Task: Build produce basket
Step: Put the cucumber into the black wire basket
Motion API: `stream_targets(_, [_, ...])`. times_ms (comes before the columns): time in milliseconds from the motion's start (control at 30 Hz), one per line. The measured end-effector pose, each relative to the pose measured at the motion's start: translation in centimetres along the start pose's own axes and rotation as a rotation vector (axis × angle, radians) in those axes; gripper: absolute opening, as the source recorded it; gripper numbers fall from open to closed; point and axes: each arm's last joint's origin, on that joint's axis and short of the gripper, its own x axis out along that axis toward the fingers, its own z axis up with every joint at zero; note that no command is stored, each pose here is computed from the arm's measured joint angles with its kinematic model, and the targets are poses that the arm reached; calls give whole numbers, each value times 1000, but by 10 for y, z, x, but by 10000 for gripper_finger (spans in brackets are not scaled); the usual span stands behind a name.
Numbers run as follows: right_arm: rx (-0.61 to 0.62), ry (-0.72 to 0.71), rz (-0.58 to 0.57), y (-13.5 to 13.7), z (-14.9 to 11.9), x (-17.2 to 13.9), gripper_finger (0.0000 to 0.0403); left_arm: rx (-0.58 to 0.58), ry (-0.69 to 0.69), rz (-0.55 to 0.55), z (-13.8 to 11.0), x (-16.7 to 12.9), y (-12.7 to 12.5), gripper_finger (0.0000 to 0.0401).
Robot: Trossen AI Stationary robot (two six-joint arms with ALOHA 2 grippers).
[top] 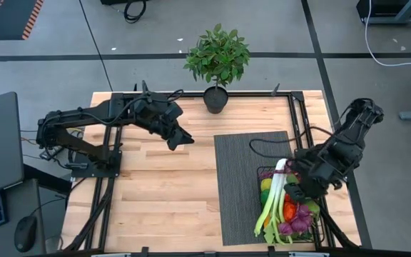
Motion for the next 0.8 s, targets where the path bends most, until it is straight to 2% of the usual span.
stream_targets(300, [25, -38, 56, 16, -17, 24, 115, 18, 2, 3, -6, 2, -7, 171])
stream_targets(633, [-3, -61, 20, 25, -19, 40, 222, 27, 7, 1, -8, 3, -10, 172])
stream_targets(800, [-4, -108, 53, 24, -17, 37, 257, 46, -37, 37, -7, 3, -10, 172])
